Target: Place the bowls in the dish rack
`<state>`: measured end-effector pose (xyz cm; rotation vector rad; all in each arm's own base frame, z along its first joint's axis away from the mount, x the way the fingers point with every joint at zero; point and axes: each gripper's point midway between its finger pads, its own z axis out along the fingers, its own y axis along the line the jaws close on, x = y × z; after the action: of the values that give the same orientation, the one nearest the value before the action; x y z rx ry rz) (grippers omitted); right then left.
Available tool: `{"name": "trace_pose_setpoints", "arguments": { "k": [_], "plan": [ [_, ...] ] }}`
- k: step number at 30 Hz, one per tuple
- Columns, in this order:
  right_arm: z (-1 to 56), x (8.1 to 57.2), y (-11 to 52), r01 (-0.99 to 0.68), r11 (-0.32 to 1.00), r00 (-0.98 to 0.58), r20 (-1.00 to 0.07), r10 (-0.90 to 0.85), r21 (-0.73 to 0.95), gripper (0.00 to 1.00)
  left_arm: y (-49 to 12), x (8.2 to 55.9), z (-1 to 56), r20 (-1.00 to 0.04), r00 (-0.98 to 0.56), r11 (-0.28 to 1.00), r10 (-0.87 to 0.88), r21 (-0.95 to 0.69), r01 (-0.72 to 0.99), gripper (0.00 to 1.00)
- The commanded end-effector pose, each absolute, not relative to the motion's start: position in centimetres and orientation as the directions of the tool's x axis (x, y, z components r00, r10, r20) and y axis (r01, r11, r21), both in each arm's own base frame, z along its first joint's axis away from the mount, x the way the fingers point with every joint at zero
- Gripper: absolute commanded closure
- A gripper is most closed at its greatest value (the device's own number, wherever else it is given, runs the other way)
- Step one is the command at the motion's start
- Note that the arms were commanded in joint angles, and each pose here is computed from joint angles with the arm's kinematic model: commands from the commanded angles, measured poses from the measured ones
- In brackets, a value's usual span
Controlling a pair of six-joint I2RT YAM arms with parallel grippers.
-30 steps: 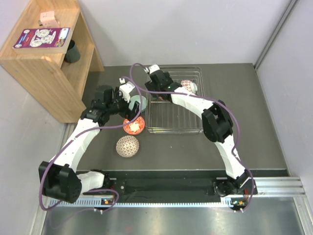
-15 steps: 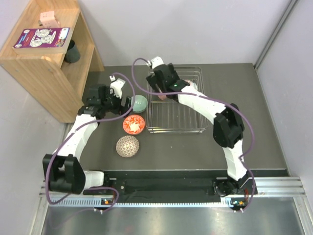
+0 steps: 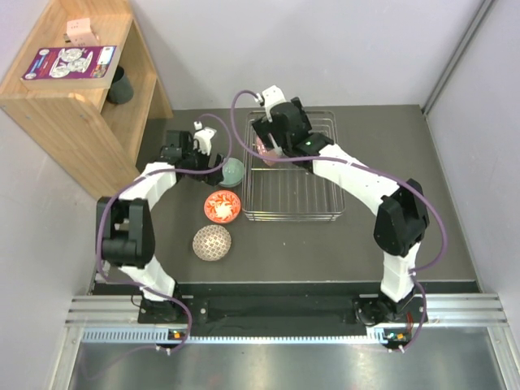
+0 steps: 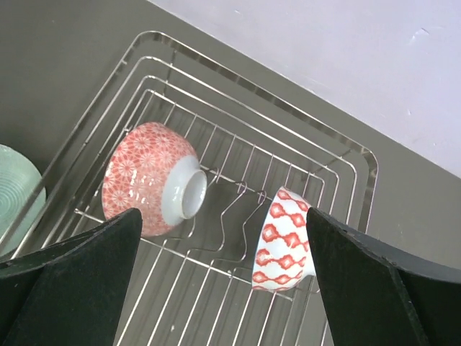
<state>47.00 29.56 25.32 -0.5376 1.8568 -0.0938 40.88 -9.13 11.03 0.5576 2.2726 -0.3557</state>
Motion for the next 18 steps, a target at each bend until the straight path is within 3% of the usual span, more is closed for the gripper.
{"name": "trace_pose_setpoints", "arguments": {
  "k": [1, 11, 15, 18],
  "plan": [
    [30.0, 47.0, 27.9, -0.304, 0.910, -0.183, -0.921, -0.345, -0.281, 0.05, -8.0, 45.2, 10.8, -0.749, -0.600, 0.882, 0.282, -0.043, 0.468, 0.01],
    [29.9, 47.4, 25.5, -0.323, 0.907, -0.195, -0.918, -0.345, -0.271, 0.06, -9.5, 47.6, 8.1, -0.717, -0.631, 0.841, 0.298, -0.116, 0.529, 0.01],
    [30.1, 47.3, 24.6, -0.343, 0.898, -0.193, -0.914, -0.356, -0.277, 0.05, -10.7, 47.2, 7.1, -0.688, -0.659, 0.802, 0.303, -0.189, 0.566, 0.28],
    [30.9, 47.1, 23.4, -0.339, 0.900, -0.184, -0.919, -0.350, -0.274, 0.05, -11.2, 46.9, 6.4, -0.671, -0.677, 0.784, 0.302, -0.229, 0.577, 0.41]
  ]
}}
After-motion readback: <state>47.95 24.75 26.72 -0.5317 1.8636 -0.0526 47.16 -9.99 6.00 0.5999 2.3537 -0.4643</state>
